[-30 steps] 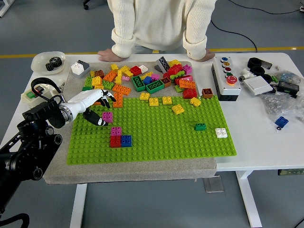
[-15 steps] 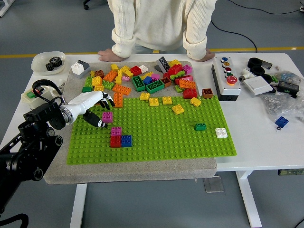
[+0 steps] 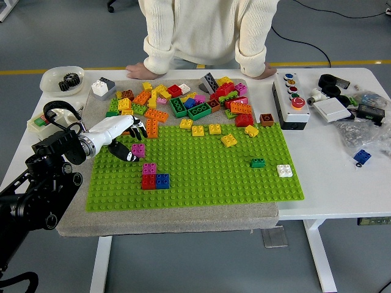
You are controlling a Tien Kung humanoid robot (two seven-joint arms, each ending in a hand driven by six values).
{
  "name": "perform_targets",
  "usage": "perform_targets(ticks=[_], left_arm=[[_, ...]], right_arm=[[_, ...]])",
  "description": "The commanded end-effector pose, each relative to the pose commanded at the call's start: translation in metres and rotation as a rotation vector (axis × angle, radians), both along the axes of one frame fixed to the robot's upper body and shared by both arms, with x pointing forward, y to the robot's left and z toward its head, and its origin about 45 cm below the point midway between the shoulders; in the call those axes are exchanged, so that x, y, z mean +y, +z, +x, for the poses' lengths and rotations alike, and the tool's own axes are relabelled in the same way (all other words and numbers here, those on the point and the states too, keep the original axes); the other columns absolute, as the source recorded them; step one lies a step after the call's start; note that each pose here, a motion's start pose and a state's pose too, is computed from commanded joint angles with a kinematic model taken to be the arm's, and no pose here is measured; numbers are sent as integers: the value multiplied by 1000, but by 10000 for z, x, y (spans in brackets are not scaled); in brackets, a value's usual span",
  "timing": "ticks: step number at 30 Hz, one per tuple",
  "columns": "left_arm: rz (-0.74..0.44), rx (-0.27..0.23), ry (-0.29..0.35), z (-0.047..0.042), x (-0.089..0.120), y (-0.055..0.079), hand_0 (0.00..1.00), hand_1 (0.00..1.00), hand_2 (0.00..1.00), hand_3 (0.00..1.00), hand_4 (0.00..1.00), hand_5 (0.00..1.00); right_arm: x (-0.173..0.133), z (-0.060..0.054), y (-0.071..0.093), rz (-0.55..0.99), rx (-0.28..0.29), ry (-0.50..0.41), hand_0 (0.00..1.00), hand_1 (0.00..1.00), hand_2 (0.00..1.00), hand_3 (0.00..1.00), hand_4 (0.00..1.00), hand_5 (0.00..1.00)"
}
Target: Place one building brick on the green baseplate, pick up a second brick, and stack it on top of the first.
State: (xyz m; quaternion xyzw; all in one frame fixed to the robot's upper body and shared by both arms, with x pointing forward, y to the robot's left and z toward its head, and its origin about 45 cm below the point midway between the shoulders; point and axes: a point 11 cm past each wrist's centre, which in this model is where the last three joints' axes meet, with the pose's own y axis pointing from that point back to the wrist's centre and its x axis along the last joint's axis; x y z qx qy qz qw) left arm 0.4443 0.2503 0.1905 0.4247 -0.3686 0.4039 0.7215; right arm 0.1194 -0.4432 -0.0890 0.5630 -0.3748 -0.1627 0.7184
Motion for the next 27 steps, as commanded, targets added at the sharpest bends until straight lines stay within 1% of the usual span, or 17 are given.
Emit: perform_targets(ticks=[12, 20, 21, 27], left_arm=[[7, 16, -1, 3, -19, -46, 616, 543, 512, 534, 940, 2], [8, 6, 1, 23, -27, -19, 608, 533, 504, 528, 925, 2], [9, 6, 0, 26, -29, -17, 590, 506, 493, 537, 893, 2], [14, 12, -3, 29, -29, -32, 584, 504, 492, 545, 892, 2]], right_arm=[[1, 4, 1, 1, -1, 0, 741, 642, 711, 592, 831, 406], [-4, 2, 2, 0, -1, -3, 741, 641, 711, 592, 831, 407], [-3, 4, 2, 0, -2, -4, 741, 642, 711, 592, 832, 406], [-4, 7, 3, 1, -3, -5, 740, 642, 711, 592, 831, 405]])
